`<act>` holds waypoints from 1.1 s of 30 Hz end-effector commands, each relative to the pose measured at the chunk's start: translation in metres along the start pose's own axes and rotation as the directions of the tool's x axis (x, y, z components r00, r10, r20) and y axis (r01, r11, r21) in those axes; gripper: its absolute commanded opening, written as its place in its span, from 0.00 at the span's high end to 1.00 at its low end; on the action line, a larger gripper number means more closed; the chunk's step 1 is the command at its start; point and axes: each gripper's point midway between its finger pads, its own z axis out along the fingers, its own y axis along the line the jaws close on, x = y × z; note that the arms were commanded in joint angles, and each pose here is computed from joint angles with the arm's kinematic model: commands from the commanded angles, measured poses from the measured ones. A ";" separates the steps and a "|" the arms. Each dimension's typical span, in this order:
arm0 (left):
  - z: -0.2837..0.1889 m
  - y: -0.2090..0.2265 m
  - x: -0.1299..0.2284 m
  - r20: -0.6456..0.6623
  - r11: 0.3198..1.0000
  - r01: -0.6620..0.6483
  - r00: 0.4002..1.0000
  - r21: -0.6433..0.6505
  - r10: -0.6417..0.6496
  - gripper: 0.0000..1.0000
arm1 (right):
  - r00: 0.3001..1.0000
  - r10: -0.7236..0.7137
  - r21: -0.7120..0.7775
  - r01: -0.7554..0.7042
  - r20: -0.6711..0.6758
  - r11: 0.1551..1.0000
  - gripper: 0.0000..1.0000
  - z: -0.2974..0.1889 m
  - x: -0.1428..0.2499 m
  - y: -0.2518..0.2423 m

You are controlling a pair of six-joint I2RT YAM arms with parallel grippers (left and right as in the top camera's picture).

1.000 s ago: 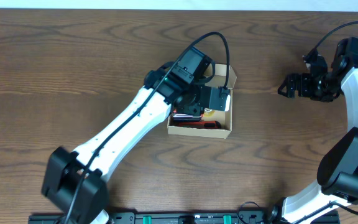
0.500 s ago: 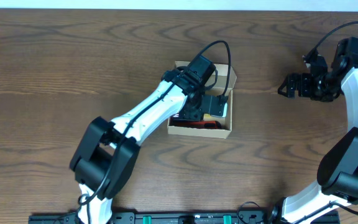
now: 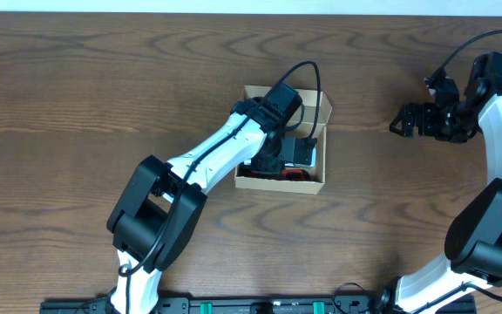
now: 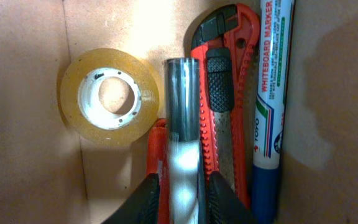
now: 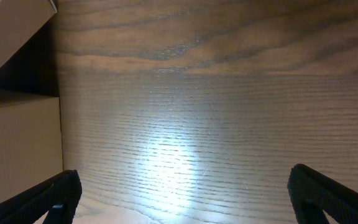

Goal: Pack container
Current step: 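Carry the white marker right and lower it into the box, then open the left gripper and withdraw it up and left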

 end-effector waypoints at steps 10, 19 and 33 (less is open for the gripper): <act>-0.014 0.024 0.008 -0.068 0.988 0.119 0.990 -0.098 -0.126 0.53 | 1.000 -0.006 0.001 0.006 0.016 1.000 0.01 -0.006 -0.001 0.001; -0.066 0.045 -0.013 -0.026 0.963 0.230 0.971 -0.142 -0.236 0.32 | 1.000 -0.005 0.001 0.005 0.016 1.000 0.01 -0.006 -0.001 0.001; -0.172 0.081 0.056 0.045 0.574 0.777 0.604 -0.260 -0.796 0.34 | 0.998 -0.006 -0.147 0.015 0.063 0.989 0.03 -0.008 -0.009 0.027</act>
